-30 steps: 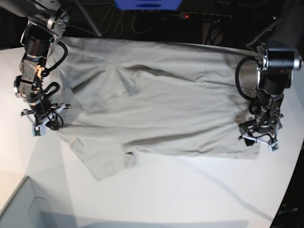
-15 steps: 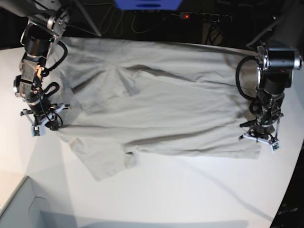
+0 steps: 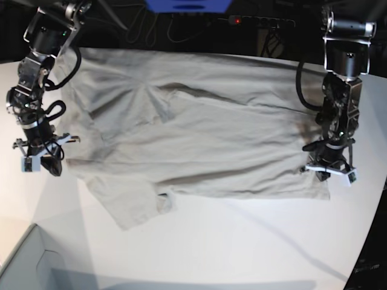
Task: Layout the t-shirt on the table in an organized manner, then fold the t-shirt properly
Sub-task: 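Adjust the grasp on the t-shirt fabric with both grippers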
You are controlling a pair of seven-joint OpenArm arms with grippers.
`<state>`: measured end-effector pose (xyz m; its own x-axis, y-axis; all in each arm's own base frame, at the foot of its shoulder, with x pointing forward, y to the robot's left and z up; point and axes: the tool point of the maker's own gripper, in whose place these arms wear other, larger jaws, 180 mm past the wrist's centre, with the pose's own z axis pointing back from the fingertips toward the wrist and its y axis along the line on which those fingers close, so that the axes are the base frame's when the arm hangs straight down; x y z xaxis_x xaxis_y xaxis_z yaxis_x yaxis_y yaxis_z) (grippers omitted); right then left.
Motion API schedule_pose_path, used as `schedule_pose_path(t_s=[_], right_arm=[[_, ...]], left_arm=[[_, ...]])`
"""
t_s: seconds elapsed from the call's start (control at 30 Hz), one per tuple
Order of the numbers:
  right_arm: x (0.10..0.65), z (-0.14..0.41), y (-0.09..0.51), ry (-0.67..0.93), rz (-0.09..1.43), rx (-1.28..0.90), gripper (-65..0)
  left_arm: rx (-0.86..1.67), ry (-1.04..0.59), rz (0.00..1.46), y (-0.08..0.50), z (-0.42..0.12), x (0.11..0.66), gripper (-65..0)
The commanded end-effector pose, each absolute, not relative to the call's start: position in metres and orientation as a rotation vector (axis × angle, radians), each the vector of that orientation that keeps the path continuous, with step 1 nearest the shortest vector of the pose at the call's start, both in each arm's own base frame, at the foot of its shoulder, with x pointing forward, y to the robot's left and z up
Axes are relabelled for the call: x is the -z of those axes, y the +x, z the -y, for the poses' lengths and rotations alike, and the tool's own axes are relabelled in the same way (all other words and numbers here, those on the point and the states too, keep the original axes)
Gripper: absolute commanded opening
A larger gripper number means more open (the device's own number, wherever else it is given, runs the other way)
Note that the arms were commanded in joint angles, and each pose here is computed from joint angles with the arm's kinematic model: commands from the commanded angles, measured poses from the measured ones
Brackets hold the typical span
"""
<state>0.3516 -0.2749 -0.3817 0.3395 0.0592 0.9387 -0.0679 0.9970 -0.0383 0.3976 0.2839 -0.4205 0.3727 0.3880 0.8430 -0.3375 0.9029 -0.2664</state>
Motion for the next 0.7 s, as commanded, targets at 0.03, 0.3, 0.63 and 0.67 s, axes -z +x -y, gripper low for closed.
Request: schedule_pose_path(t_s=[0.03, 0.3, 0.63, 0.67], right_arm=[[0.358, 0.278, 0.351, -0.007, 1.293, -0.112, -65.0], [0.367, 0.272, 0.349, 0.039, 1.284, -0.075, -65.0], [0.400, 0.268, 0.369, 0.043, 1.046, -0.195, -32.9], [0.404, 0.267, 0.370, 0.052, 1.032, -0.198, -33.1]], left_arm=[[-0.480, -0.053, 1.195, 0.401, -0.295, 0.390, -64.9], [-0.523, -0.027, 1.230, 0.383, -0.313, 0.380, -64.9], [-0.529, -0.025, 1.235, 0.389, -0.316, 0.378, -64.9], [-0.529, -0.025, 1.235, 0.389, -0.316, 0.378, -64.9]])
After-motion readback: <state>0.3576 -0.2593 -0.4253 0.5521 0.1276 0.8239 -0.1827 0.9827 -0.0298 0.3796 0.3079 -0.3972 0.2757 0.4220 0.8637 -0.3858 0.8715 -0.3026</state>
